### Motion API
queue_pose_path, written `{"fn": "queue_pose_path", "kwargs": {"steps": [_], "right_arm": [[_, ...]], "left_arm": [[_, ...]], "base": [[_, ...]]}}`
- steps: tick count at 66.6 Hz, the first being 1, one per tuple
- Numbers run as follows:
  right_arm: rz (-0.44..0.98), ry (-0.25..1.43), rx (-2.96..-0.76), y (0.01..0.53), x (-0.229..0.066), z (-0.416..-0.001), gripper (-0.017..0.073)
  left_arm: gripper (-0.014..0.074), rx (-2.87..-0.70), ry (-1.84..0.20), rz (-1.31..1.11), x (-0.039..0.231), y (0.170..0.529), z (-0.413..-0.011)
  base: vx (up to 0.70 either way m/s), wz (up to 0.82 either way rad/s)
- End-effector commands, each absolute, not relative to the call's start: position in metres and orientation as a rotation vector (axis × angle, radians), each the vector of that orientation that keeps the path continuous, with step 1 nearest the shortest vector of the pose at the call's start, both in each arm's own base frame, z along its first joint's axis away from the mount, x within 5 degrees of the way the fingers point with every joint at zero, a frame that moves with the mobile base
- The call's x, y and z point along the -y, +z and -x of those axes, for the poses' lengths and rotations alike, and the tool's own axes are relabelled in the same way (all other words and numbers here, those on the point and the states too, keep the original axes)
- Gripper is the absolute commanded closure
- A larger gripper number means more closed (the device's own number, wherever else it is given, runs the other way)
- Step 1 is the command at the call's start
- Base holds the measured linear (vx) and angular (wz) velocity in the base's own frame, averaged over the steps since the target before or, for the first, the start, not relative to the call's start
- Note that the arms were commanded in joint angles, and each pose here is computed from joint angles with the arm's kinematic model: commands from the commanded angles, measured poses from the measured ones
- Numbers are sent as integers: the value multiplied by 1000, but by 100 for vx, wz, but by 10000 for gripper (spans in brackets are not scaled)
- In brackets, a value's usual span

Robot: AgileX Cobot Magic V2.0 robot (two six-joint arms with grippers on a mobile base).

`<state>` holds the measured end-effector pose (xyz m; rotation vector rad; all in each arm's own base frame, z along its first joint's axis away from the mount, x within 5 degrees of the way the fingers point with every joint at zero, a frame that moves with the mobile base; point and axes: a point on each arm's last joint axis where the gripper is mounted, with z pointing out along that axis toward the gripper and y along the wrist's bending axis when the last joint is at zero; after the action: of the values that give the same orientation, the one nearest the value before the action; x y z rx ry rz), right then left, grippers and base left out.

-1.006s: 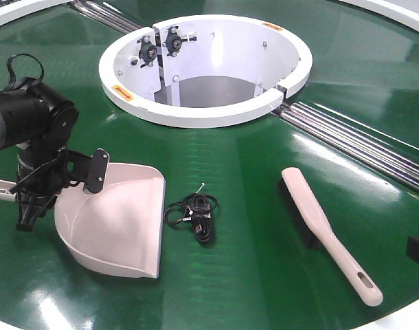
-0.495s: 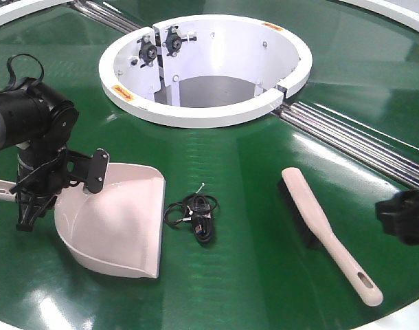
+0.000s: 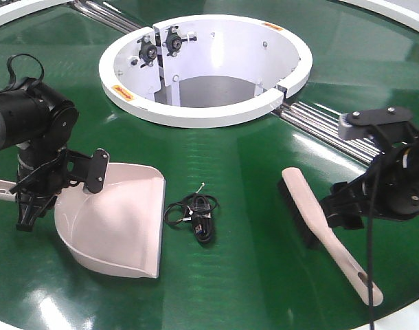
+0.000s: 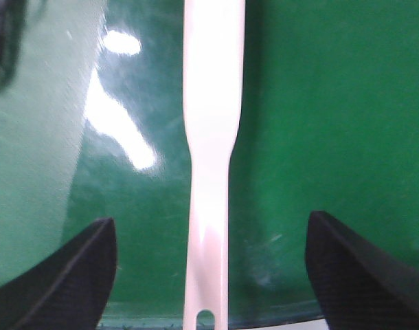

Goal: Clean and inspect green conveyor with broom and dustpan
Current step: 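Reach the right gripper to the pink brush handle and grasp it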

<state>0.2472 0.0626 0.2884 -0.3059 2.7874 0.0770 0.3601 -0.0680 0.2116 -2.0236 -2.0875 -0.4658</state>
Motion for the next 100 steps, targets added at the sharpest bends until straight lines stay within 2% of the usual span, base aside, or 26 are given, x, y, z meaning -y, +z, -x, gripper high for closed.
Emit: {"fn": "queue_pose_path", "kwargs": {"steps": [1, 23, 39, 55, 70, 88, 100], "right_arm": [[328, 75, -2761, 293, -65, -257, 16], [381, 43, -2922, 247, -71, -281, 16], [363, 36, -3003, 216, -75, -295, 16], [370, 26, -3059, 196, -76, -300, 65], [369, 26, -3063, 189, -77, -304, 206], [358, 50, -3000, 207, -81, -314, 567], [362, 53, -2940, 233, -96, -316, 568]], "left_arm": [[600, 2134, -549, 2024, 66, 240, -357], [600, 2134, -549, 2024, 66, 240, -357], [600, 2134, -549, 2024, 66, 240, -357], [600, 2134, -549, 2024, 66, 240, -357], [600, 2134, -549, 2024, 66, 240, -357], [600, 2134, -549, 2024, 66, 240, -357], [600, 2134, -549, 2024, 66, 240, -357]], "base": [[0, 0], [0, 0], [0, 0], [0, 0], [0, 0], [0, 0], [0, 0]]}}
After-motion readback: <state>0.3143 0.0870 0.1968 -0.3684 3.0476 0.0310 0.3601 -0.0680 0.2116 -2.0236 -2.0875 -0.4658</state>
